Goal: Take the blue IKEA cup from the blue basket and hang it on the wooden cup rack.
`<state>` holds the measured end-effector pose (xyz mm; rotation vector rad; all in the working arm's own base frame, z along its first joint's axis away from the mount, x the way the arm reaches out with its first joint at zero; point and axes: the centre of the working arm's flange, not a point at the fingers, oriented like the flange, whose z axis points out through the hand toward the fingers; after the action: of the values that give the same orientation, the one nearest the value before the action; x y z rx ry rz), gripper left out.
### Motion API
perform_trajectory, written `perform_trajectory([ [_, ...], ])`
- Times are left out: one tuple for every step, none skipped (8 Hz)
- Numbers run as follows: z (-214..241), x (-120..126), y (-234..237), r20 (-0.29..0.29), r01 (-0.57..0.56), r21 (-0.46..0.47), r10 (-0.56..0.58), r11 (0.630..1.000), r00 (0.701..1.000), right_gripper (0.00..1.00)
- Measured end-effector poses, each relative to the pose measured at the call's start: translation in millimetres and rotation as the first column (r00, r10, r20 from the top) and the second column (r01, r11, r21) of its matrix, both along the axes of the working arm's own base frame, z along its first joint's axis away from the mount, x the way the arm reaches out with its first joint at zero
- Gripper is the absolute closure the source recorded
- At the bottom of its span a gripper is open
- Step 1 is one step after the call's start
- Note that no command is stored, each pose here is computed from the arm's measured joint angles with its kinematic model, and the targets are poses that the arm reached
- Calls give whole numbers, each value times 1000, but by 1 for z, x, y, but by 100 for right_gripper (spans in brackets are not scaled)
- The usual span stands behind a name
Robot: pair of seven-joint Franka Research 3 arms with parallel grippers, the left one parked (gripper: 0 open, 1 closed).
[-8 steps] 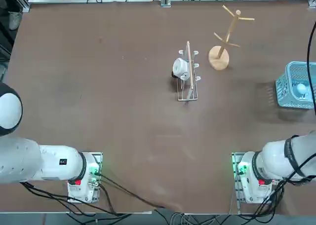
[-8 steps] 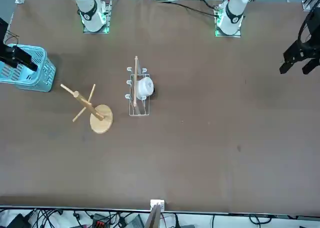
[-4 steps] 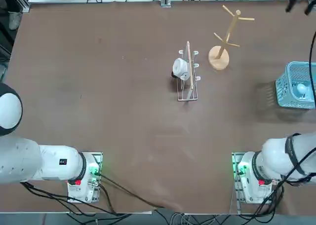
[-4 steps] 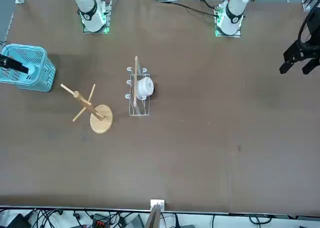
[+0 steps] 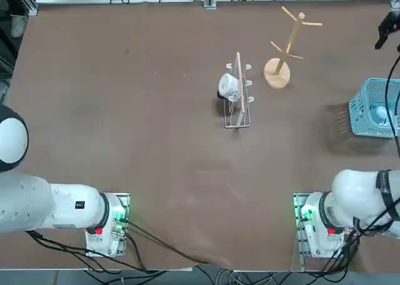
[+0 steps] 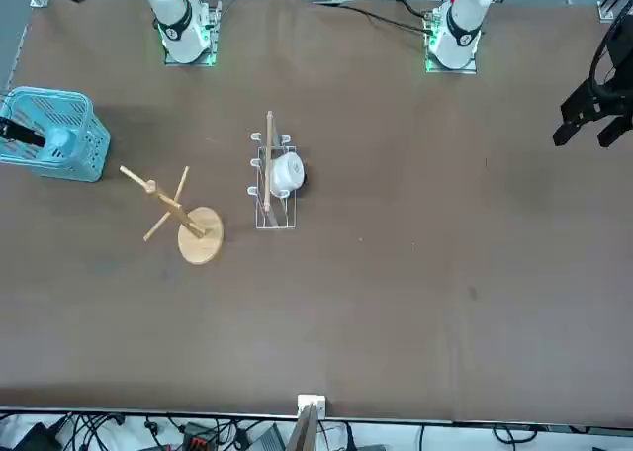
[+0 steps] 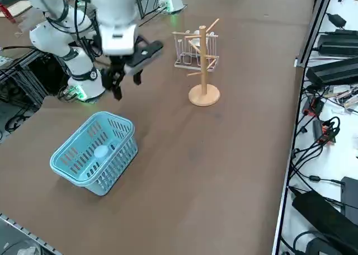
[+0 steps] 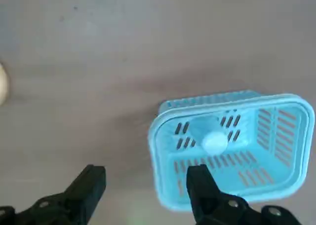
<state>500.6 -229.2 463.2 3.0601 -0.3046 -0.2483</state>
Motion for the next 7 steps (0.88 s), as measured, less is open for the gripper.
perform_trajectory([
  [-21,-21,-12,28,-46,-2,46,999,999,0],
  [-40,-41,-24,42,-89,0,89,996,995,0],
  [-54,-56,-35,54,-126,1,126,992,991,0],
  [-64,-67,-46,68,-160,-2,160,987,985,0],
  [-72,-75,-54,80,-193,-7,193,981,978,0],
  [-82,-82,-63,85,-222,-7,222,975,971,0],
  [-95,-88,-69,81,-238,2,237,971,968,0],
])
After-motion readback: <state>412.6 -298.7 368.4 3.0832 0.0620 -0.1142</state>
